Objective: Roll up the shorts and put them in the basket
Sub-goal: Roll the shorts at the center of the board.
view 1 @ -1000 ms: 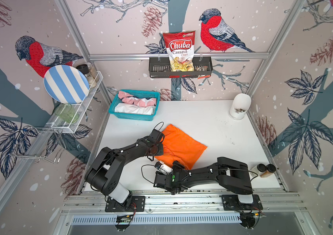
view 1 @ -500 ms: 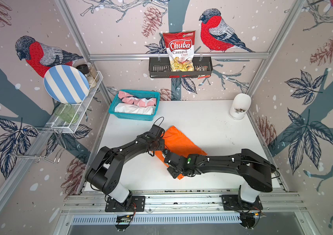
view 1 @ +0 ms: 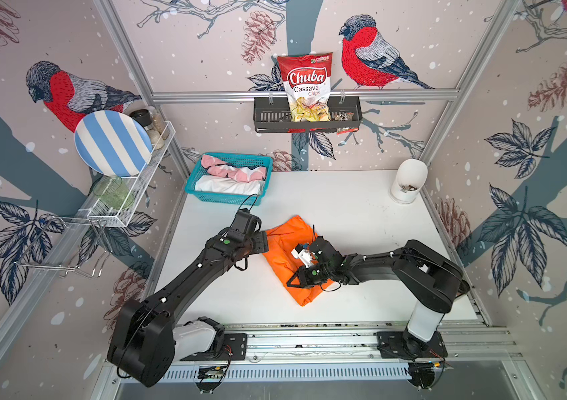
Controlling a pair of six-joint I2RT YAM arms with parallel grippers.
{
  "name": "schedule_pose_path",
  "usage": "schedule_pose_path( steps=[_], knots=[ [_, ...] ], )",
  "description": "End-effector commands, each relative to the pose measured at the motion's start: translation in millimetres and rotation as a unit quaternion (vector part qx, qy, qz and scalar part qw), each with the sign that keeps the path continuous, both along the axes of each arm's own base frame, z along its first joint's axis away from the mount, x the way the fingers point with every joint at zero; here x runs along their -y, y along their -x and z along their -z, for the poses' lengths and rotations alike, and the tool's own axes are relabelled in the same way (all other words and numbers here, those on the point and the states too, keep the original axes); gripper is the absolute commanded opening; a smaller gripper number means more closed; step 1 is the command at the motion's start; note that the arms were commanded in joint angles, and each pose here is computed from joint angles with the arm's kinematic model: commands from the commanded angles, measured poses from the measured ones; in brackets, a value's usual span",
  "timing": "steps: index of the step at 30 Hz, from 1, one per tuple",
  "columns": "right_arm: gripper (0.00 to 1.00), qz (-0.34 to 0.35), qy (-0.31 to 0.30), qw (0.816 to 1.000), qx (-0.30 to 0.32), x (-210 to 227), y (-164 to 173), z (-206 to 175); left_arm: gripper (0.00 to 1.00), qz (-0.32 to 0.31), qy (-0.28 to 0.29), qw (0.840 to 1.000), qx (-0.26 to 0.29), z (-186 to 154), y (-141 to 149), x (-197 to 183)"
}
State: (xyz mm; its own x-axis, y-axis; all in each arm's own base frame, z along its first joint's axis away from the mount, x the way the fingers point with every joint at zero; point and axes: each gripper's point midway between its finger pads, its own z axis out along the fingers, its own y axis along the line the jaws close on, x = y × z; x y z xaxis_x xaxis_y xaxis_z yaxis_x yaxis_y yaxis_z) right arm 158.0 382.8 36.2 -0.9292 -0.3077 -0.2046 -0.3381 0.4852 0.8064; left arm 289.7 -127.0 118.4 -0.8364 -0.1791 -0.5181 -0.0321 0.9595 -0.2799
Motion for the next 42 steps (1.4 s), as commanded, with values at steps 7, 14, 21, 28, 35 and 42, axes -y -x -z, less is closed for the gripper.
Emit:
schedule_pose_path(
  steps=[7, 14, 21, 28, 35, 42],
  knots=[
    [0.07, 0.029, -0.043, 0.994, -0.093, 14.1, 1.1, 6.3, 0.83, 0.042, 0.188, 0.981, -0.023, 15.4, 10.2, 64.0],
    [0.15, 0.03, 0.011, 0.998, -0.063, 28.2, -2.8, 17.4, 0.76, 0.004, 0.117, 0.992, -0.038, 48.8, -13.5, 46.6],
    [0.39, 0.037, 0.123, 0.991, 0.043, 44.3, -15.5, 10.3, 0.3, 0.021, 0.081, 0.994, -0.074, 78.8, -14.6, 44.7],
    [0.65, 0.053, 0.344, 0.894, 0.282, 64.2, -44.7, -26.6, 0.26, 0.034, 0.075, 0.993, -0.085, 82.7, -11.1, 46.2],
    [0.81, 0.034, 0.433, 0.782, 0.447, 35.3, -38.4, -65.5, 0.26, 0.036, 0.076, 0.992, -0.091, 84.5, -8.3, 46.1],
    [0.87, -0.03, 0.463, 0.738, 0.49, 5.8, -12.2, -38.1, 0.27, 0.037, 0.072, 0.992, -0.092, 83.4, -8.5, 44.9]
  ],
)
